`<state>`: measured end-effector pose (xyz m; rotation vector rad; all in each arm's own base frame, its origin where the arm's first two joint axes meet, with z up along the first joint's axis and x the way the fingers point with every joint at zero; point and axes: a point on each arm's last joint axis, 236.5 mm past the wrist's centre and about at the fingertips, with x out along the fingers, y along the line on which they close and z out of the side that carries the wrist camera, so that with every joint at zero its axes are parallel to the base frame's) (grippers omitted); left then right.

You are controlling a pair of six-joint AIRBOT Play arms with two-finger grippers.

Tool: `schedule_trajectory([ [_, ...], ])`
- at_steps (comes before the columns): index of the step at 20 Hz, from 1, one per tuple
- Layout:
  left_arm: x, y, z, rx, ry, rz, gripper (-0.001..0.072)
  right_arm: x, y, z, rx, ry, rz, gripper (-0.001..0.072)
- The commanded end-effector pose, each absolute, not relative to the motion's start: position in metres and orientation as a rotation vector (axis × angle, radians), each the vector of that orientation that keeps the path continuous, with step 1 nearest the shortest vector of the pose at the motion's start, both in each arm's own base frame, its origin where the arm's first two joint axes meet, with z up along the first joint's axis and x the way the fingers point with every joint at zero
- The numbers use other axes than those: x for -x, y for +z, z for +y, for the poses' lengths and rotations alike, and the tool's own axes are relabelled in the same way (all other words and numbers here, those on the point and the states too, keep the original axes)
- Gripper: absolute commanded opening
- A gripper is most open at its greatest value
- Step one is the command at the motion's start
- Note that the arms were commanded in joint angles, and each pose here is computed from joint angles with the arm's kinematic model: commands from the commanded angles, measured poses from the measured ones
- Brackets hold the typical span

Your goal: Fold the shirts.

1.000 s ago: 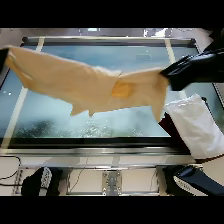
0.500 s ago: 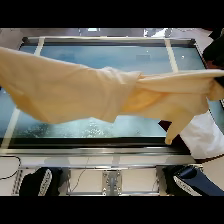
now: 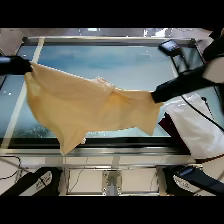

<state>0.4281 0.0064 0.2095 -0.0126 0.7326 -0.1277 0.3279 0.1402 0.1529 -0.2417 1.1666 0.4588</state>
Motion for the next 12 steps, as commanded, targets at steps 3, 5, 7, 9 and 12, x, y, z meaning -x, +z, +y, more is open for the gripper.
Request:
schedule_trajectory([
  [3, -0.532, 0.060, 0.030, 0.064, -0.070, 0.852, 0.0013, -0.451, 0.004, 0.134, 0.073, 0.357, 1.175, 0.0006],
  [5, -0.557, 0.039, 0.032, 0.102, -0.050, 0.804, 0.0014, -0.496, -0.011, 0.138, -0.008, 0.323, 1.050, 0.0006],
  [7, -0.571, 0.031, 0.026, 0.180, -0.049, 0.766, 0.0013, -0.537, -0.001, 0.138, -0.093, 0.260, 0.883, 0.0008],
  [9, -0.576, 0.036, 0.020, 0.244, -0.057, 0.740, 0.0348, -0.564, 0.028, 0.137, -0.167, 0.221, 0.737, 0.0116],
  [12, -0.570, 0.069, 0.019, 0.286, -0.069, 0.694, 0.0690, -0.574, 0.071, 0.131, -0.173, 0.220, 0.705, 0.0488],
])
